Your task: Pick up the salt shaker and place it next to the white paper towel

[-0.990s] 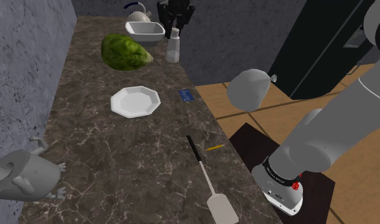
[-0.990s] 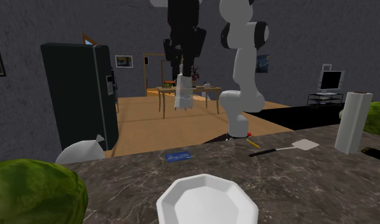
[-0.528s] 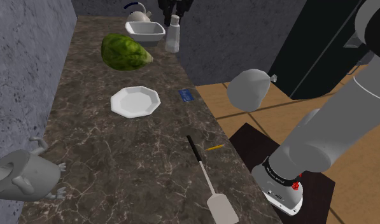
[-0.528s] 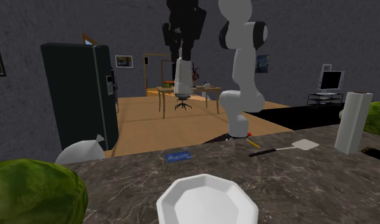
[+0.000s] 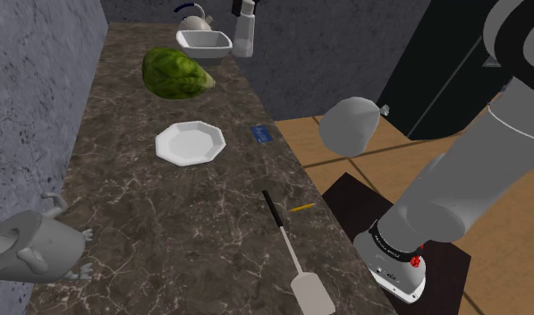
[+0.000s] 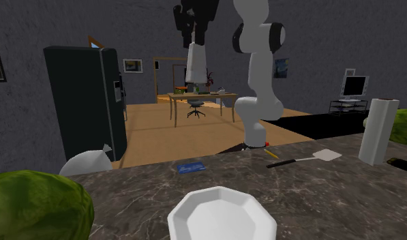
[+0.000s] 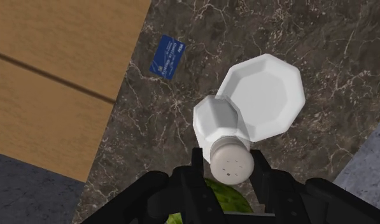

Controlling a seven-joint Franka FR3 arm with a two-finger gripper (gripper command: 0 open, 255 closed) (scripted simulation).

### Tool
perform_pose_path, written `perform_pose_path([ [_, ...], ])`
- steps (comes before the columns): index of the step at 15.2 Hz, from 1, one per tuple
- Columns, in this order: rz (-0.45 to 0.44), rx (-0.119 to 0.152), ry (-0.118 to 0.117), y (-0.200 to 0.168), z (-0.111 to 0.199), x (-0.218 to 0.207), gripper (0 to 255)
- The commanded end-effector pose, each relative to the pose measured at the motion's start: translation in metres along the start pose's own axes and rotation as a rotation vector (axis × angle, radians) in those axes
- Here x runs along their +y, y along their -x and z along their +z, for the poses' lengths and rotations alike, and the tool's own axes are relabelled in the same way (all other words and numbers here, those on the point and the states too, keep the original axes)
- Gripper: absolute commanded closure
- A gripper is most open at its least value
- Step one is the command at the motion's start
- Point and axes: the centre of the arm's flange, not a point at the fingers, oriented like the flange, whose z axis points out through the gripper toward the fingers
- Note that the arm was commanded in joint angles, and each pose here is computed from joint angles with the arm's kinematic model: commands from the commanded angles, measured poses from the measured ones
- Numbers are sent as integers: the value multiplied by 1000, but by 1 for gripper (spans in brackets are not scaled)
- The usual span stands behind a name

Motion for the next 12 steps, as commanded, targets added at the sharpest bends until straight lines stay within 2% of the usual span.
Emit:
perform_pose_path([
  [1,0,0,0,-1,-11,0,255],
  [2,0,0,0,-2,-16,-1,255],
  [12,0,0,0,103,-22,-80,255],
])
